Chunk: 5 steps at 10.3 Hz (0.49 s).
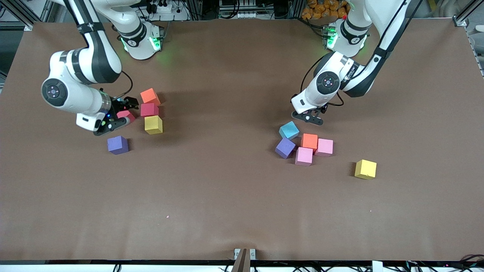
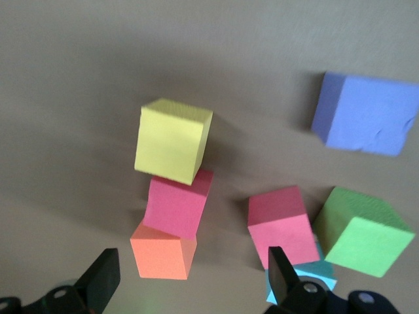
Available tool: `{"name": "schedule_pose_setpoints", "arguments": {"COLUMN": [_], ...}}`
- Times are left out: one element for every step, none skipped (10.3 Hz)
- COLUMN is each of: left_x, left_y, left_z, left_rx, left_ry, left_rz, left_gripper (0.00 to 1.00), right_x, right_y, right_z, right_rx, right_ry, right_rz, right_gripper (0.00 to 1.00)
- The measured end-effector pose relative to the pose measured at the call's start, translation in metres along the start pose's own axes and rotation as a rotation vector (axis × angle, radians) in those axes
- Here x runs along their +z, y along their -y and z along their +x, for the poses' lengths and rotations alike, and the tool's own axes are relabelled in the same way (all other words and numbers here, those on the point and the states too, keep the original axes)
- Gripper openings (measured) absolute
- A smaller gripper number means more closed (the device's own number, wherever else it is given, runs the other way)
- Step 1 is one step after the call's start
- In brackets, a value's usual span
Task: Form number 2 with 11 blocks
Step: 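Grasp the red block with the right gripper while the left gripper lifts pink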
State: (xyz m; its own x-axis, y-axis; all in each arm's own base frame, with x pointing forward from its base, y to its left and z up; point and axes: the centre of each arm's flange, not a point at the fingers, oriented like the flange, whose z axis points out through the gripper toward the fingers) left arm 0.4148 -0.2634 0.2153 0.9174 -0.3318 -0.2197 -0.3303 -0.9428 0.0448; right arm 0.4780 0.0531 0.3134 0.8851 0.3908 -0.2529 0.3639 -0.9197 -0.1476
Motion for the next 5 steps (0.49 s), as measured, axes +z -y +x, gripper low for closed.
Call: {"name": "schedule_pose_setpoints", "arguments": {"left_x": [0.003,0.006,0.007,0.007,0.008], "left_y": [0.0,0.0,0.0,0.0,0.0], "left_z": [0.0,0.0,0.0,-0.001,-0.001], "left_rx": [0.001,0.001,0.001,0.001,0.001], "left_ry": [0.001,0.002,0.003,0.005,0.007], "left_rz": [-0.004,-0.007,-0.008,-0.007,-0.007], "left_gripper": [1.0,1.0,1.0,0.99,0.96], "right_x": [0.013,0.026,0.037,0.046,0.053], "right_y": [0.001,0.002,0.005,0.008,0.011], "right_z": [-0.003,-0.005,-0.006,-0.008,-0.009], "right_rx": [0.0,-0.002,-0.007,-0.009,-0.007], "right_ry": [-0.014,-0.033,-0.039,-0.037,-0.045], "right_rz": [-0.007,-0.017,-0.022,-0.025,-0.03], "right_gripper": [1.0,1.0,1.0,1.0,1.0]}}
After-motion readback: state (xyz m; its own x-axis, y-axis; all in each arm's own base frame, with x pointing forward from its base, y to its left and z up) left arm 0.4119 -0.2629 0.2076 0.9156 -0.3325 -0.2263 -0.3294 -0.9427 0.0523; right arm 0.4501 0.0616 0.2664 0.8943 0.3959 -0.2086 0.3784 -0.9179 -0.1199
